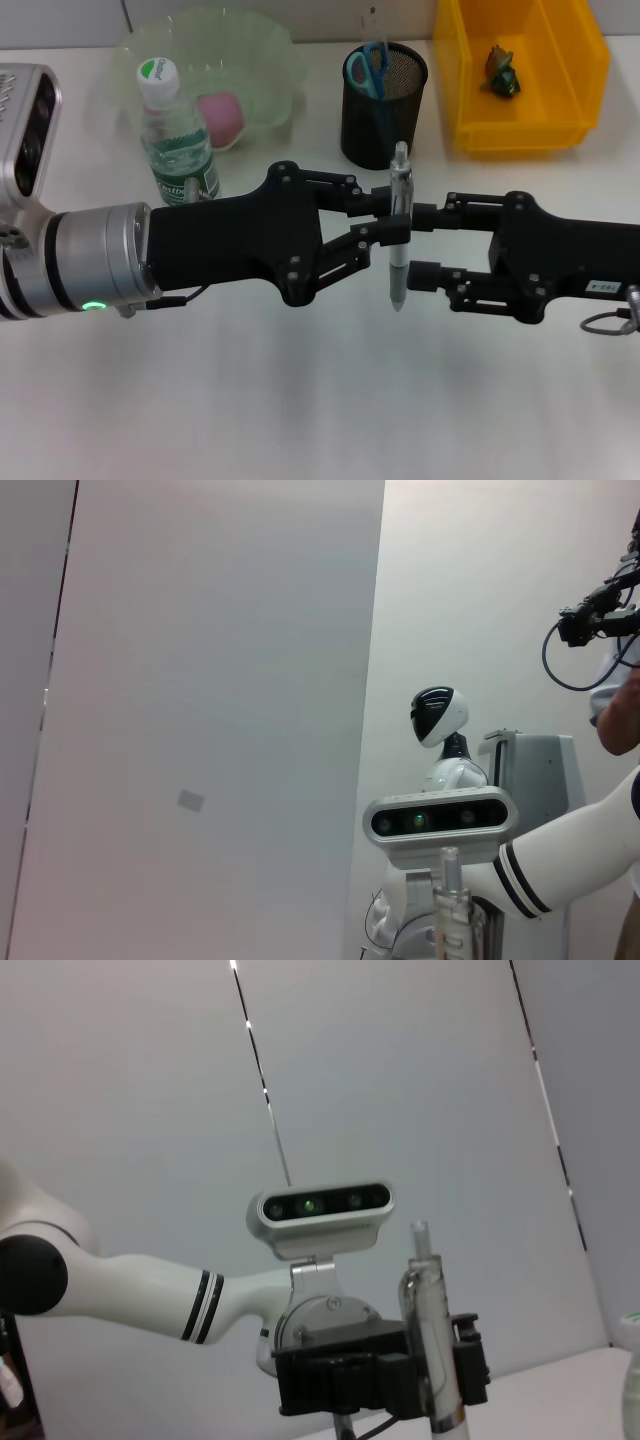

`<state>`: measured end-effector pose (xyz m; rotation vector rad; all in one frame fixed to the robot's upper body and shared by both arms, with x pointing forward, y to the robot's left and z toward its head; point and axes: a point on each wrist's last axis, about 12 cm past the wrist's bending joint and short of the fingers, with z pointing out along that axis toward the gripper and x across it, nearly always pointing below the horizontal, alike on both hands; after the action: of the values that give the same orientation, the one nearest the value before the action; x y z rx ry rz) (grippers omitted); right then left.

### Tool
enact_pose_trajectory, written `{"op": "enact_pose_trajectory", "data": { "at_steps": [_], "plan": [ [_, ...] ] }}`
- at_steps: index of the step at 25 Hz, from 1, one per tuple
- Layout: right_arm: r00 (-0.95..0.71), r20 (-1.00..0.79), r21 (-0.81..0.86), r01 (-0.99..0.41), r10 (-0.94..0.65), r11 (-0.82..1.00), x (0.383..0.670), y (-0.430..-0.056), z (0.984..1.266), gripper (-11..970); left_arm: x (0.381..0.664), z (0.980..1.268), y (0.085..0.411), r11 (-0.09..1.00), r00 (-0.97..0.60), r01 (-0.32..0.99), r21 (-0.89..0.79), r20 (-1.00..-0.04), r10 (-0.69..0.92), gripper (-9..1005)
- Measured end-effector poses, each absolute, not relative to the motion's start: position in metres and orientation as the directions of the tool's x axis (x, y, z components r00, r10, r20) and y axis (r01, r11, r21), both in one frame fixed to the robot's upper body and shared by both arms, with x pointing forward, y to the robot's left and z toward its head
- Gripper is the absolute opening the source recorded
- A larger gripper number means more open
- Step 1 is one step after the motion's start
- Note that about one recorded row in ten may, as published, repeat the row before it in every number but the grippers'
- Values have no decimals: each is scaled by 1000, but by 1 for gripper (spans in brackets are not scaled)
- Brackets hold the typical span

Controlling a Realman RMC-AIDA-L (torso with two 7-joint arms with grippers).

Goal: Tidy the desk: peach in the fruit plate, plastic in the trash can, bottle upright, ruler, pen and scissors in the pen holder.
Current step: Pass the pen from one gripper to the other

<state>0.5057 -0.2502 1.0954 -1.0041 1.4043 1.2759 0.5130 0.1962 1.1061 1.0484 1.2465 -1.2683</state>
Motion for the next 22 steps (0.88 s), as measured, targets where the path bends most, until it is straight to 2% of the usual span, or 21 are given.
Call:
{"op": "enact_pose_trajectory", "data": {
  "at_steps": [15, 22],
  "plan": [
    [-195, -981, 194, -978, -10, 83, 510, -241, 1096, 606, 513, 1107, 194, 51, -84, 995, -88, -993, -86, 189],
    [-187, -982, 186, -979, -10, 80, 511, -240, 1097, 483, 514, 1108, 193, 49, -80, 995, -84, -993, -85, 189]
  ]
}}
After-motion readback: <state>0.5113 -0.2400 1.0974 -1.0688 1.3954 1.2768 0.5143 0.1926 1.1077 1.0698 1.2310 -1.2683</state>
